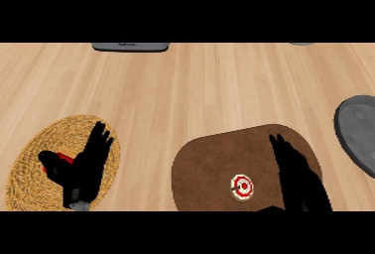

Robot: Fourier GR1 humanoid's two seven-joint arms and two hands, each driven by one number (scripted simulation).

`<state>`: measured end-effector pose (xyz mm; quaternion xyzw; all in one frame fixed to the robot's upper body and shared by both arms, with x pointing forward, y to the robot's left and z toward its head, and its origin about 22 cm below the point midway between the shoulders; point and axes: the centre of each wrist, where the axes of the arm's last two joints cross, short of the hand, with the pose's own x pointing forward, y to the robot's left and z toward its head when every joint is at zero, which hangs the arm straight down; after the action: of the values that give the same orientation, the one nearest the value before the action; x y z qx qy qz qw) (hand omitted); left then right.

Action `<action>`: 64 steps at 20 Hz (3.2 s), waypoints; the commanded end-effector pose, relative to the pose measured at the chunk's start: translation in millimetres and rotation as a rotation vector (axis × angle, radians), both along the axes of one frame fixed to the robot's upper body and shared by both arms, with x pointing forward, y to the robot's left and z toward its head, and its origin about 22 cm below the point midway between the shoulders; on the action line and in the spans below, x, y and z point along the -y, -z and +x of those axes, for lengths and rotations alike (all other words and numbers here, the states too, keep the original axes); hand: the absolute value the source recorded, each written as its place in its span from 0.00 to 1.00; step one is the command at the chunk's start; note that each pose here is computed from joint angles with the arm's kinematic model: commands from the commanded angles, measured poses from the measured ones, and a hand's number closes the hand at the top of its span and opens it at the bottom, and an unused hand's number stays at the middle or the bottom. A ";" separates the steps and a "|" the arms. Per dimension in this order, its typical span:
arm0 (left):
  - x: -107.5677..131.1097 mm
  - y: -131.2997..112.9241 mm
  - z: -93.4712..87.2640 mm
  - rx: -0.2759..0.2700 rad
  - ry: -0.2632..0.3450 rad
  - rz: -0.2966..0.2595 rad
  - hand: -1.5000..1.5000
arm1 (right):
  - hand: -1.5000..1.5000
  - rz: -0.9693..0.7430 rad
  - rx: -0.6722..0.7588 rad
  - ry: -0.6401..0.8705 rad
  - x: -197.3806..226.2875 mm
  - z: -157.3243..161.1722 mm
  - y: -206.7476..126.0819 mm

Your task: Pick the cupcake from the cutting board and place it in the pan

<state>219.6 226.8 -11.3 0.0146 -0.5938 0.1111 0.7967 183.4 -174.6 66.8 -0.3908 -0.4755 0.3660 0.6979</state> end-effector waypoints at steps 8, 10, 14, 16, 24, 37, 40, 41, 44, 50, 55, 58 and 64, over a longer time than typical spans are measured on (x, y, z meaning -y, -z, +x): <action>-18.7 22.2 15.4 -0.041 -0.048 0.020 0.50 | 0.00 -0.120 -0.372 -0.068 -33.7 39.0 -34.6; -1.7 40.1 -15.7 -0.047 -0.023 0.006 0.50 | 0.00 -0.086 -0.383 -0.071 -48.6 25.7 -29.5; -16.2 22.3 4.0 -0.035 -0.040 0.003 0.50 | 0.00 -0.091 -0.348 -0.061 -54.4 36.4 -25.1; -10.9 34.2 -1.0 -0.031 -0.032 0.012 0.50 | 0.00 -0.041 -0.313 -0.053 -58.1 27.3 -22.2; -14.5 24.3 -8.3 -0.045 -0.031 0.013 0.50 | 0.00 -0.055 -0.251 -0.057 -48.1 31.6 -15.5; -27.9 38.3 6.7 -0.059 -0.040 0.010 0.50 | 1.00 -0.104 -0.184 -0.189 -37.8 54.2 30.3; -20.0 19.6 5.0 -0.056 -0.051 0.017 0.50 | 1.00 -0.092 -0.161 -0.186 -29.8 16.6 47.3; -27.8 35.2 -0.5 -0.059 -0.043 0.000 0.50 | 1.00 -0.094 -0.179 -0.179 -45.0 48.9 28.9; -39.0 25.0 -1.3 -0.032 -0.044 0.021 0.50 | 1.00 -0.110 -0.173 -0.253 -45.5 15.6 44.9; -22.6 32.8 -5.6 -0.063 -0.082 0.017 0.50 | 1.00 -0.165 -0.188 -0.618 44.2 -42.9 49.9; -34.0 34.5 -10.0 -0.059 -0.087 0.022 0.50 | 1.00 -0.217 0.036 -0.623 77.0 -64.7 29.1; -21.3 34.1 -1.9 -0.054 -0.062 0.008 0.50 | 1.00 -0.235 0.231 -0.591 69.1 -70.6 -3.9; -24.2 36.3 -13.0 -0.060 -0.083 0.003 0.50 | 1.00 -0.163 0.525 -0.369 83.8 -78.9 -56.0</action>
<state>213.2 255.9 -39.3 0.0444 -0.5834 0.1387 0.7990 113.8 -253.4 92.7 -0.3963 -0.6335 0.4813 0.4582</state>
